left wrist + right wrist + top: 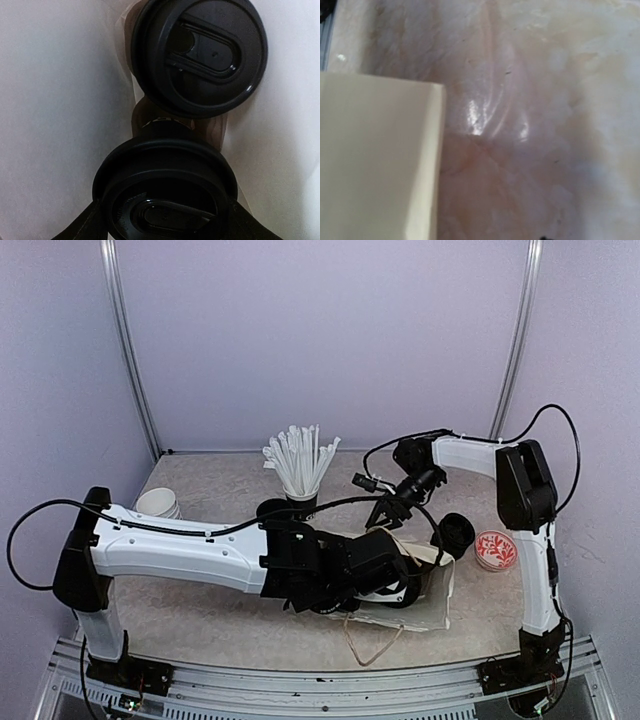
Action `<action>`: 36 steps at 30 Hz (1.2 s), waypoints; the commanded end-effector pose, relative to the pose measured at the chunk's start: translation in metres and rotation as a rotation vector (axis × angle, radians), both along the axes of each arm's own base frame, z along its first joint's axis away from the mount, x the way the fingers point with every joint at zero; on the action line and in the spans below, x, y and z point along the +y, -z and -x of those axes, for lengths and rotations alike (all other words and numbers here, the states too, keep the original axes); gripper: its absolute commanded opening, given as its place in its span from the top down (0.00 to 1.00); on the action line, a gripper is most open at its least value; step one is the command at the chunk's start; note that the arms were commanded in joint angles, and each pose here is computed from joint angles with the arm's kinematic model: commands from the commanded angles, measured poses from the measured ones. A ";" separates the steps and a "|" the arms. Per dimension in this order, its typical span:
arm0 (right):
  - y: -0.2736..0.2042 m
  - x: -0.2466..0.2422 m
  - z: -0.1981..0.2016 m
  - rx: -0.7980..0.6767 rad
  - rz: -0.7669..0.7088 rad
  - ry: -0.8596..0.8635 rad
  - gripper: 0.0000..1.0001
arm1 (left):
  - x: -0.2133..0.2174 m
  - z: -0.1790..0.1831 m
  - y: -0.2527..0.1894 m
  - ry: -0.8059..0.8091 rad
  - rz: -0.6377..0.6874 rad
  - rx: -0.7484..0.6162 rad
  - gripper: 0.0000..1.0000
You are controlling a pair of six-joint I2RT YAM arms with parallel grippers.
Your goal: Pack the takeout coffee
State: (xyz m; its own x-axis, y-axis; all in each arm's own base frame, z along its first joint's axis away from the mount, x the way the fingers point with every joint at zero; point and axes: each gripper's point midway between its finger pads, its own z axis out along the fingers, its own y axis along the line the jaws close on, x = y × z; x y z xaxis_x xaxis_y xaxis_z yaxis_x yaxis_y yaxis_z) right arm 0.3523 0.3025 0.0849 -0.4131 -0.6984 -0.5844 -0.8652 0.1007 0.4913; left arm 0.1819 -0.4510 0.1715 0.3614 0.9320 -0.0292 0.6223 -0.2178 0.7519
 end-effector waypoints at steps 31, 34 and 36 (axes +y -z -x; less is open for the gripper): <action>0.030 0.034 0.112 0.227 0.041 -0.202 0.52 | 0.012 0.048 0.029 -0.093 0.071 0.343 0.38; 0.027 0.034 0.114 0.231 0.039 -0.209 0.52 | 0.014 0.060 0.030 -0.111 0.082 0.421 0.38; 0.028 0.031 0.111 0.210 0.059 -0.210 0.50 | 0.014 0.066 0.029 -0.119 0.093 0.466 0.38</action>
